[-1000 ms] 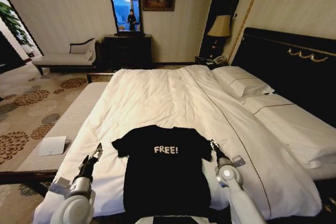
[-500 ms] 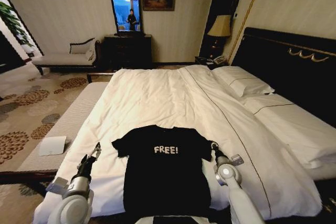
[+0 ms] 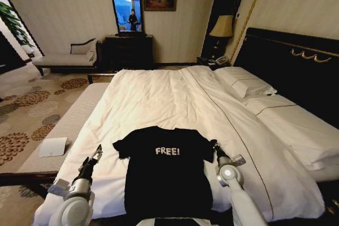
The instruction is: Fold the clothes on the bed.
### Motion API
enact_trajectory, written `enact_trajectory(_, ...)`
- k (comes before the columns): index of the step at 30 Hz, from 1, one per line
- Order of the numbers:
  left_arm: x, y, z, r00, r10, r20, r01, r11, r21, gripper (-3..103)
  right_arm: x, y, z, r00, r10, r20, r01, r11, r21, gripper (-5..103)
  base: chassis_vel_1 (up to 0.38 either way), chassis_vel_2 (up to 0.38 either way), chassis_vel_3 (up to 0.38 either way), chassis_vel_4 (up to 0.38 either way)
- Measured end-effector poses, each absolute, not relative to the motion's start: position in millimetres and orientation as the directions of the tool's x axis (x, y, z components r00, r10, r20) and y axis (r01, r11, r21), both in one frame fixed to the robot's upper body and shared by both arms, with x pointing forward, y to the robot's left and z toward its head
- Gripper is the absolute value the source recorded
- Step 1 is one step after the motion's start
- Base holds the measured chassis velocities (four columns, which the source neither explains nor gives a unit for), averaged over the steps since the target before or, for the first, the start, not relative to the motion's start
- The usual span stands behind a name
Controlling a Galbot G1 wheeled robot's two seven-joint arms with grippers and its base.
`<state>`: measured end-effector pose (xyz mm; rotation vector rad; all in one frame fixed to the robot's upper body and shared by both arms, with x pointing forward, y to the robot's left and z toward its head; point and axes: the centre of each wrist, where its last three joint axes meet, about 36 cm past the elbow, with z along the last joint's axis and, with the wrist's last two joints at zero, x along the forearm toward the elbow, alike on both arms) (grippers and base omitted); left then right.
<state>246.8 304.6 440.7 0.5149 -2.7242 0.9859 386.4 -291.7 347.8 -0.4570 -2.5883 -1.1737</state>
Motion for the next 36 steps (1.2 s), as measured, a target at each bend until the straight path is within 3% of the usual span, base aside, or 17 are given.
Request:
enact_trajectory(4,245.3,303.9,440.6,-0.918,-0.256,0.302,-0.391,0.716,-0.578,100,383.5,-275.1,351.0,-0.961,0.091,0.260,0.254,0.664,0.703,0,0.000,0.000,0.000,0.000)
enact_trajectory(13,241.2,304.8,437.8,-0.912,-0.265,0.314,-0.405,0.713,-0.572,100,382.5,-242.2,350.9,-0.980,-0.006,0.197,0.140,0.680,0.720,0,0.000,0.000,0.000,0.000)
enact_trajectory(36,238.2,296.2,437.5,-0.909,-0.270,0.317,-0.409,0.722,-0.559,100,384.0,-186.5,317.7,-0.960,-0.100,0.263,0.121,0.698,0.706,0,0.000,0.000,0.000,0.000)
